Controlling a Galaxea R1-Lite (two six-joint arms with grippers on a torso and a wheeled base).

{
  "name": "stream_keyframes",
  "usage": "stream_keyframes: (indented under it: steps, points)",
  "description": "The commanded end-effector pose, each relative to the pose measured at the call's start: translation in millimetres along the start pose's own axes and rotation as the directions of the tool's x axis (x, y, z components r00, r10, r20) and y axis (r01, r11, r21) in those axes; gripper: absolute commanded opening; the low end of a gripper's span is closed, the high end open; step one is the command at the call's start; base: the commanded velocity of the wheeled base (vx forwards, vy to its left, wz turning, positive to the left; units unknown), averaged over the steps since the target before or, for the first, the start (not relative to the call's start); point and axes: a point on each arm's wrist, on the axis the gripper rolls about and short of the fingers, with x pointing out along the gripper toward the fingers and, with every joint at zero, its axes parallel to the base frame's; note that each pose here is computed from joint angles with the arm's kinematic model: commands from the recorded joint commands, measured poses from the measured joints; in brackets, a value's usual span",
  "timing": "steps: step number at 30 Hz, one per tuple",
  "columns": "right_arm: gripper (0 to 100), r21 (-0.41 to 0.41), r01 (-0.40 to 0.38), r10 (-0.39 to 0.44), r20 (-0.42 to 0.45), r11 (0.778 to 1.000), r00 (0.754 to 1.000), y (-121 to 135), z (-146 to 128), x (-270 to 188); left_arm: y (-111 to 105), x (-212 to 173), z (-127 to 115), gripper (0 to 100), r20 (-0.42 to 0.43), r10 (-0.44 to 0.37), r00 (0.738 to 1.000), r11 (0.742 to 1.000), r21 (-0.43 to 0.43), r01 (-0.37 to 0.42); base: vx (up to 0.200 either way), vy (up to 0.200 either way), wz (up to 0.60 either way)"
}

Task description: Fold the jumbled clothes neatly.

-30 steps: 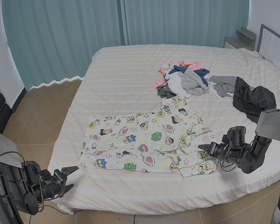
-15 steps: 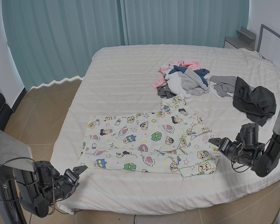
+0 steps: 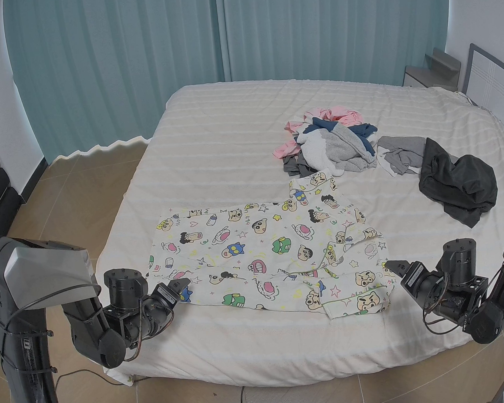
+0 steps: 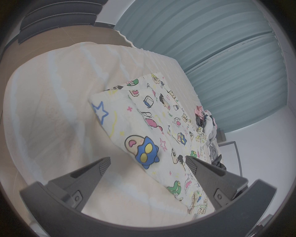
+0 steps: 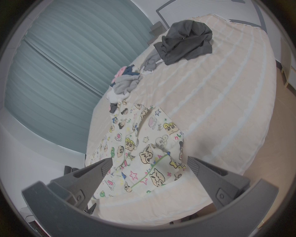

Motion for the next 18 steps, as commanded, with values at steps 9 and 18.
stream_keyframes:
  steps: [9, 18]
  points:
    - [100, 0.003, -0.045, 0.045, 0.021, 0.999, 0.999, -13.2, -10.4, -21.2, -0.1, 29.8, 1.1, 100, 0.11, 0.068, 0.992, 0.997, 0.011, -0.07, 0.0, 0.0, 0.0]
    - [100, 0.001, -0.023, 0.023, -0.005, 1.0, 1.0, -17.9, -16.6, -21.9, 6.6, 23.8, -1.1, 100, 0.131, 0.136, 0.982, 0.99, 0.01, -0.138, 0.0, 0.0, 0.0]
